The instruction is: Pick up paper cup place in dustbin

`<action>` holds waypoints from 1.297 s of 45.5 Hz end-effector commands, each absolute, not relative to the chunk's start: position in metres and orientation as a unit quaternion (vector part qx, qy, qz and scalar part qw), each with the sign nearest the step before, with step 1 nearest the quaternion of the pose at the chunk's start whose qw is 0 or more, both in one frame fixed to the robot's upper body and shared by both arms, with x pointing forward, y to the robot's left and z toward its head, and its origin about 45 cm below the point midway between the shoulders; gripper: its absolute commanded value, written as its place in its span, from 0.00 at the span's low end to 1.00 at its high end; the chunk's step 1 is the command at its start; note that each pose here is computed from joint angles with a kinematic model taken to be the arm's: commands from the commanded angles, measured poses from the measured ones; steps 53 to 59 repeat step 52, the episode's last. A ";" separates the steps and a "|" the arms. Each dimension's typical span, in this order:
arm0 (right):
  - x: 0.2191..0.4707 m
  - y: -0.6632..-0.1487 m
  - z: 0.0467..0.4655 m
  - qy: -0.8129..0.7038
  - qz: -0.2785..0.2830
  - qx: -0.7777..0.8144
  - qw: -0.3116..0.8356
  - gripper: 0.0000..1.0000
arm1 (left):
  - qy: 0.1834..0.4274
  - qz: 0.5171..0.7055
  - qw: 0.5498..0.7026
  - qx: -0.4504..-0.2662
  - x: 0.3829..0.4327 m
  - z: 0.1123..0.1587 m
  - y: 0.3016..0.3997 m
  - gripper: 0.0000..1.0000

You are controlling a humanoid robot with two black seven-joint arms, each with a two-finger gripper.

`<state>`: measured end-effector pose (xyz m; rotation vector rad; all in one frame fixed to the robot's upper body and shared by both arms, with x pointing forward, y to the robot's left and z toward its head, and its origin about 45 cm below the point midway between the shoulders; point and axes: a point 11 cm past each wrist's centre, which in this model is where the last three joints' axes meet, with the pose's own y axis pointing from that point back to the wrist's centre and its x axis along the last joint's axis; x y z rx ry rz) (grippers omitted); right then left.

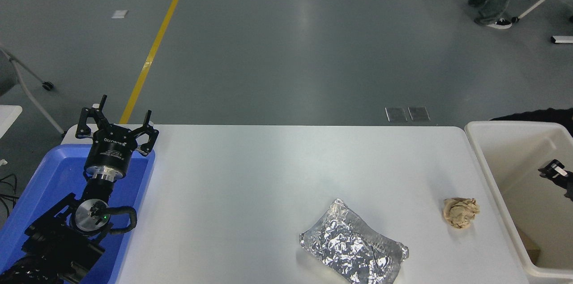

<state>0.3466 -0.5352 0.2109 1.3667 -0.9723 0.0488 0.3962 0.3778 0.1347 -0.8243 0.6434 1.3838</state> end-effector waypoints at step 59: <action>0.343 -0.178 0.403 -0.024 0.084 0.766 0.637 1.00 | 0.283 0.613 0.643 -0.362 0.3950 0.1330 0.3797 1.00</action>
